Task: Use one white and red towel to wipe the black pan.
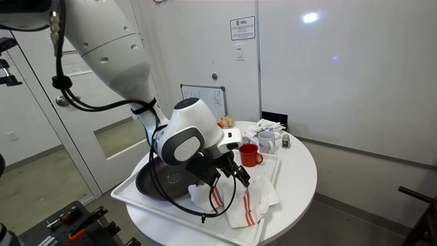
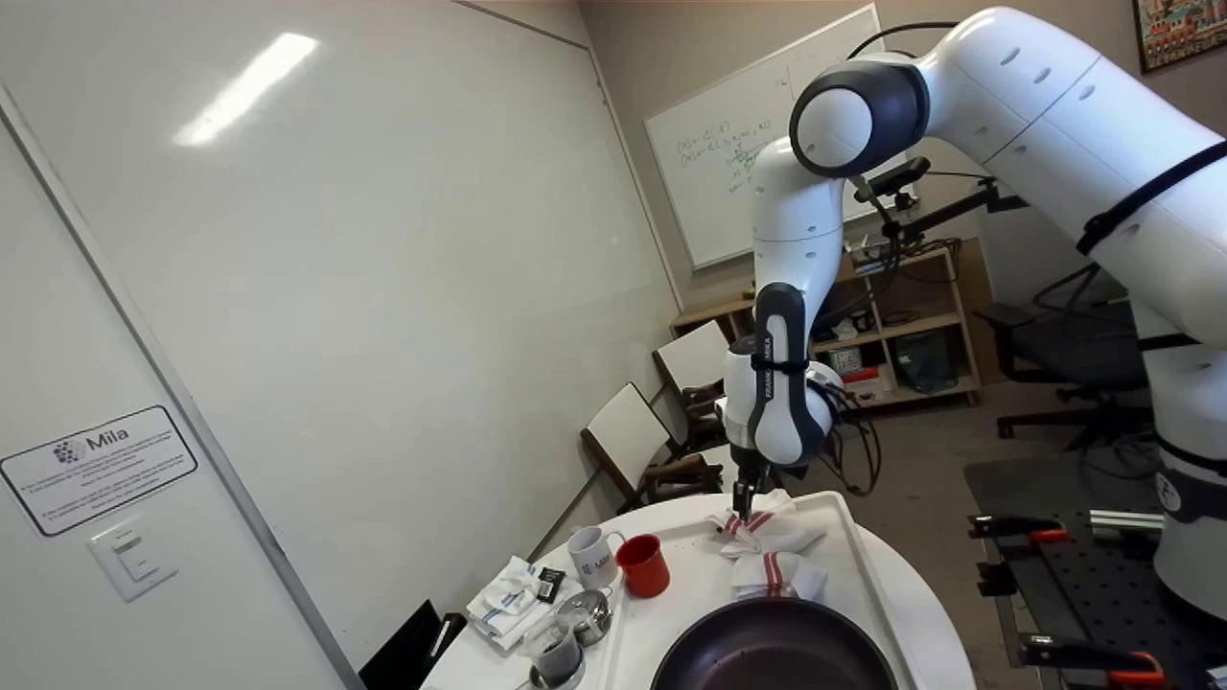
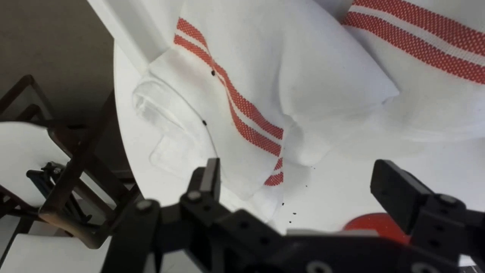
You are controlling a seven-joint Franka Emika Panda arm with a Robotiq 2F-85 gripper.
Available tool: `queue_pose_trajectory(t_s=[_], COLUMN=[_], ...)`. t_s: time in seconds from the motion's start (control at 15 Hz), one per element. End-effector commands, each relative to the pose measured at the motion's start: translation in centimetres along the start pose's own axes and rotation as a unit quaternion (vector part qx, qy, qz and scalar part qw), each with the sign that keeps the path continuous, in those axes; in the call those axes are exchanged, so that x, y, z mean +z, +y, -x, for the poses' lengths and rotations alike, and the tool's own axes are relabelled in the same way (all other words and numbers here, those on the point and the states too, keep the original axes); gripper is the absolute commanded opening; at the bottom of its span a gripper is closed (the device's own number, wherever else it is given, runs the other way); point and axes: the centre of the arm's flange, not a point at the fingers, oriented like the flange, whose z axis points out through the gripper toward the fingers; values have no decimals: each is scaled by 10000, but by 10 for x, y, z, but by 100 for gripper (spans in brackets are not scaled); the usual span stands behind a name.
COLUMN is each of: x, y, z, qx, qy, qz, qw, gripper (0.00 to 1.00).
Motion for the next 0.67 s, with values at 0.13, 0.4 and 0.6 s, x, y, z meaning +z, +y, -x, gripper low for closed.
queue_pose_trajectory(t_s=[0.13, 0.4, 0.6], x=[-44, -70, -87], y=[-2, -1, 0], z=[25, 33, 34], qx=[-2, -263, -388], qy=[202, 90, 79], qz=[-88, -131, -100], qw=[9998, 9995, 9992], gripper=[100, 100, 100])
